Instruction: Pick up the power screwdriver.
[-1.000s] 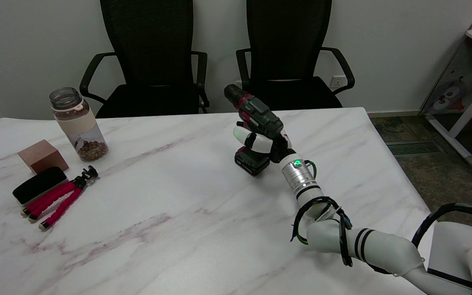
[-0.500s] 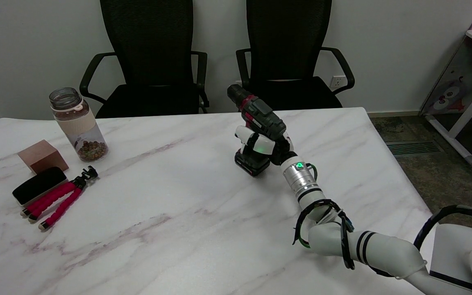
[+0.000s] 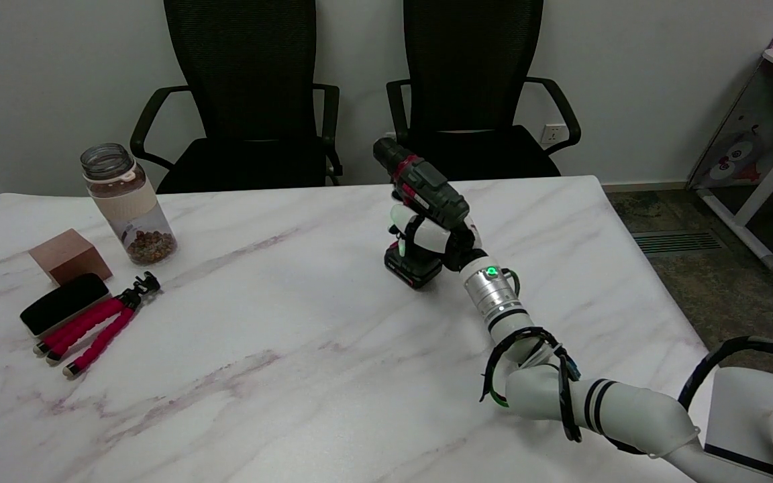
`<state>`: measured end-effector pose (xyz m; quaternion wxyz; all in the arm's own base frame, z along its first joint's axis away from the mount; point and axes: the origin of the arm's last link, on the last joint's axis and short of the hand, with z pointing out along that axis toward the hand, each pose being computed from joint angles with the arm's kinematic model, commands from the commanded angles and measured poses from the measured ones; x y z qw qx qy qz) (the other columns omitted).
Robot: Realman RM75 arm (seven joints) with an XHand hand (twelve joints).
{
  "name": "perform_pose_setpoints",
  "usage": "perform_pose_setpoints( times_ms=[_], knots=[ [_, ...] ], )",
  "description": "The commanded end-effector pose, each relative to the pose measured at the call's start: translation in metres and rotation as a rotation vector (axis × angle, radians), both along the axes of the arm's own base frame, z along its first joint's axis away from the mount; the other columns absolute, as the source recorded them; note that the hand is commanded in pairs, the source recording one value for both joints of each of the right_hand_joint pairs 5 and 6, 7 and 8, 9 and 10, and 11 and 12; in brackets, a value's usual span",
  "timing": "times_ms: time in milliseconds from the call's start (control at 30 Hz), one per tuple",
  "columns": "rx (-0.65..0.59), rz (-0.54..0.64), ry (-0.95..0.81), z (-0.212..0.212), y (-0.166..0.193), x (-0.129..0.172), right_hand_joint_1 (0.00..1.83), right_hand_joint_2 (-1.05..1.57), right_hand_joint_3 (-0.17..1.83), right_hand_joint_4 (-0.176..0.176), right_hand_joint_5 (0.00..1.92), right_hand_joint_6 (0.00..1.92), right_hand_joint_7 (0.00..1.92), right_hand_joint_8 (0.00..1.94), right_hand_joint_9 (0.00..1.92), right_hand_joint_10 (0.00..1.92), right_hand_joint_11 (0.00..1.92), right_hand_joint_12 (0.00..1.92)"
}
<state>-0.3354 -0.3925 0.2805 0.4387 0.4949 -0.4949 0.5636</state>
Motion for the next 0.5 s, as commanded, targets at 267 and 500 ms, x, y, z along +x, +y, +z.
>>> perform_pose_setpoints(
  times_ms=[267, 500],
  knots=[
    [0.006, 0.009, -0.006, -0.0013, -0.0016, 0.0027, 0.98, 0.87, 0.81, 0.002, 1.04, 1.04, 1.04, 1.04, 1.21, 1.21, 1.46, 1.46],
    [0.009, 0.030, -0.005, -0.0033, -0.0045, 0.0099, 0.96, 0.91, 0.85, 0.019, 1.22, 1.22, 1.22, 1.22, 1.33, 1.33, 1.48, 1.48]
  ],
)
